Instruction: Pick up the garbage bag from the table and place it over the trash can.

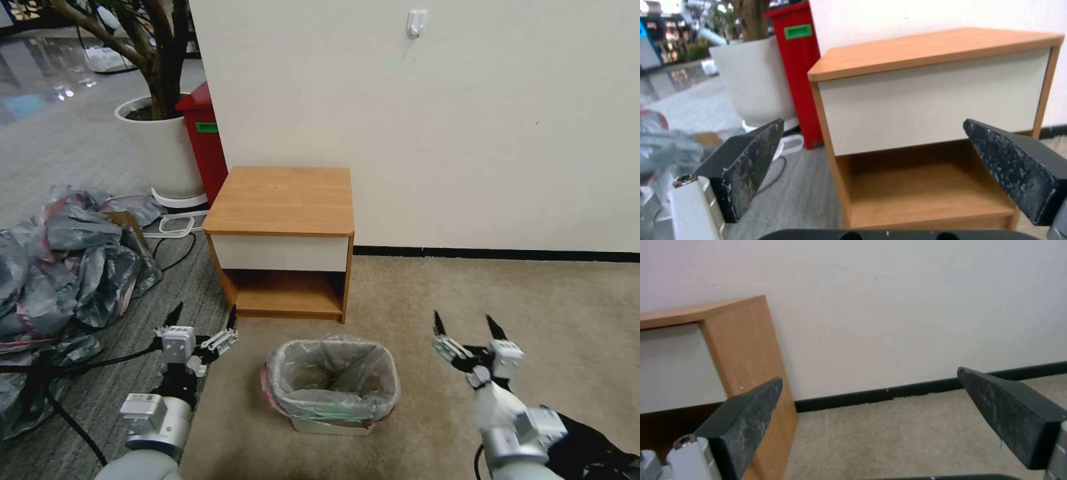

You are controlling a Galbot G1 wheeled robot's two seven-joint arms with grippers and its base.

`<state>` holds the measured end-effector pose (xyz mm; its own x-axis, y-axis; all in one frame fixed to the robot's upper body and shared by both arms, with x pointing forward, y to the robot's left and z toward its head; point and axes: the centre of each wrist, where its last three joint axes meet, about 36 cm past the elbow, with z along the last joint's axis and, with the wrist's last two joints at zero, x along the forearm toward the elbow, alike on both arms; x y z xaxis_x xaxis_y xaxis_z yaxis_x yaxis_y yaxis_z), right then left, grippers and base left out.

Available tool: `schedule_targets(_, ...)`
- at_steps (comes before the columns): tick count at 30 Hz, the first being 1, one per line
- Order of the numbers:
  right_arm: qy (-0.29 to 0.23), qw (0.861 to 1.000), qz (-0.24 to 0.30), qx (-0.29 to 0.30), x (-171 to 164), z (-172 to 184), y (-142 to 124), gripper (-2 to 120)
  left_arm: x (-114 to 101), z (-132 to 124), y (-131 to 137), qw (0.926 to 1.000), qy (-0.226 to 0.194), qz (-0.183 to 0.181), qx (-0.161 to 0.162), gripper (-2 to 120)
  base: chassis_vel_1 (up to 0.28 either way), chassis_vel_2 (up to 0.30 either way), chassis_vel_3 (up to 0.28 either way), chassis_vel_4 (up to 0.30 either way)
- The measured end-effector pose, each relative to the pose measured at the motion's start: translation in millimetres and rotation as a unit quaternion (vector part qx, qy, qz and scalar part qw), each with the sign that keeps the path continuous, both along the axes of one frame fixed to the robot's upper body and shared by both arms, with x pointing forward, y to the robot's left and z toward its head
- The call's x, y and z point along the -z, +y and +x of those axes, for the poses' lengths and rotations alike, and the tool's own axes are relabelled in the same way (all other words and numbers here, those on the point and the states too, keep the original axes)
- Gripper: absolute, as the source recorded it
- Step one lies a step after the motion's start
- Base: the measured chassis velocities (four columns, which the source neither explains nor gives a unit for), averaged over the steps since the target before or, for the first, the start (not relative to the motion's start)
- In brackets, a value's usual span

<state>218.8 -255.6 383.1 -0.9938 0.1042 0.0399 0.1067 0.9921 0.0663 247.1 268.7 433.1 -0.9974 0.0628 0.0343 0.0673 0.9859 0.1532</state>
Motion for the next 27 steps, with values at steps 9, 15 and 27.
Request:
schedule_targets(9, 0.001, 1.0, 0.0, -0.001, 4.3, -2.6, -6.6, 100, 8.8, -2.2, -9.0, 0.9992, 0.039, 0.009, -0.005, 100, 0.0, 0.0, 0.0, 0.0)
schedule_targets(15, 0.002, 1.0, 0.0, -0.002, 4.1, -2.2, -6.5, 100, 9.3, -2.5, -10.1, 0.999, 0.043, 0.008, -0.008, 100, 0.0, 0.0, 0.0, 0.0)
schedule_targets(27, 0.003, 1.0, 0.001, -0.003, 4.0, -1.6, -6.2, 100, 9.5, -2.5, -10.4, 0.9989, 0.044, 0.007, -0.009, 100, 0.0, 0.0, 0.0, 0.0)
